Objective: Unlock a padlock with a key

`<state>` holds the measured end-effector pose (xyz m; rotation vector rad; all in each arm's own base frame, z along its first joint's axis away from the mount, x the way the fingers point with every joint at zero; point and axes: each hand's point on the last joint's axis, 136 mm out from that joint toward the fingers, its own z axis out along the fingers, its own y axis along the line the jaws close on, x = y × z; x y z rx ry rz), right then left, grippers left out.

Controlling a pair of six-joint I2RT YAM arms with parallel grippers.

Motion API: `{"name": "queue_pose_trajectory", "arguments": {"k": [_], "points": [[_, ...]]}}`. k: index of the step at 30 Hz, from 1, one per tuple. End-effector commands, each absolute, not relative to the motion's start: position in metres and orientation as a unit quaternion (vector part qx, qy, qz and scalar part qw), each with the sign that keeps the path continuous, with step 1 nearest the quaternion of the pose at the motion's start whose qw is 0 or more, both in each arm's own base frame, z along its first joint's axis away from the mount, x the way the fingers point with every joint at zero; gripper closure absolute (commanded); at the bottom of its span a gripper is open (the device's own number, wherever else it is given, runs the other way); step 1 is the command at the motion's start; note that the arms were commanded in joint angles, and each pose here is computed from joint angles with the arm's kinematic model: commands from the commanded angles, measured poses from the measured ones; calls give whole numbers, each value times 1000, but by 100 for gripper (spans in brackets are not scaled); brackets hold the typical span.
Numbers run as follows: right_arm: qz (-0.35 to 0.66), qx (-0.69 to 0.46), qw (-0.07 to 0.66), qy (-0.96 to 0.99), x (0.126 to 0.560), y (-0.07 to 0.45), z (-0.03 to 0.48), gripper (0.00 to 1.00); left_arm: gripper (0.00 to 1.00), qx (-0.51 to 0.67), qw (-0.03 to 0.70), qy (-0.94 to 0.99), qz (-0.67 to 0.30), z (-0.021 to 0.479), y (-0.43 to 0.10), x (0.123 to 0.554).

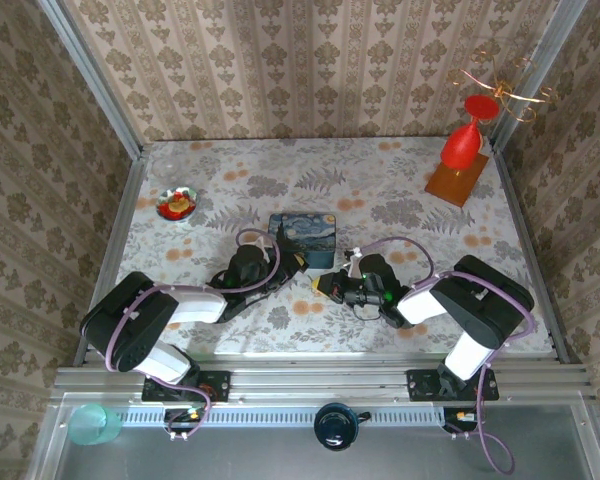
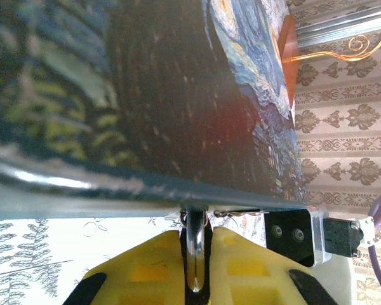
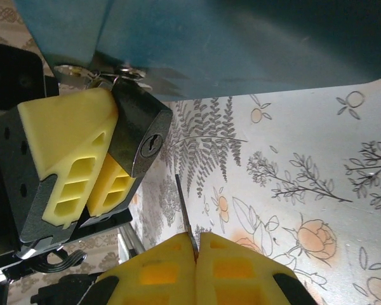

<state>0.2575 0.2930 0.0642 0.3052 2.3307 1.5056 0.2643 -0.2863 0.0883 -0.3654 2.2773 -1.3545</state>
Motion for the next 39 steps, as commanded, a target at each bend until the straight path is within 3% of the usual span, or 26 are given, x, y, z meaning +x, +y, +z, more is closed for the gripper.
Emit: {"name": "queue_pose_trajectory", "arguments": {"k": [1,30,39], "points": [[547,81,186,812,262,298,75,100,100,-104,246,805,-530,116,-302,268],[523,100,204,822,314,238,51,100,100,-41,211,818,-533,115,-339,254],[523,95,198,823,306,235,54,100,100,-37,207,821,-531,111,-344,255]]}}
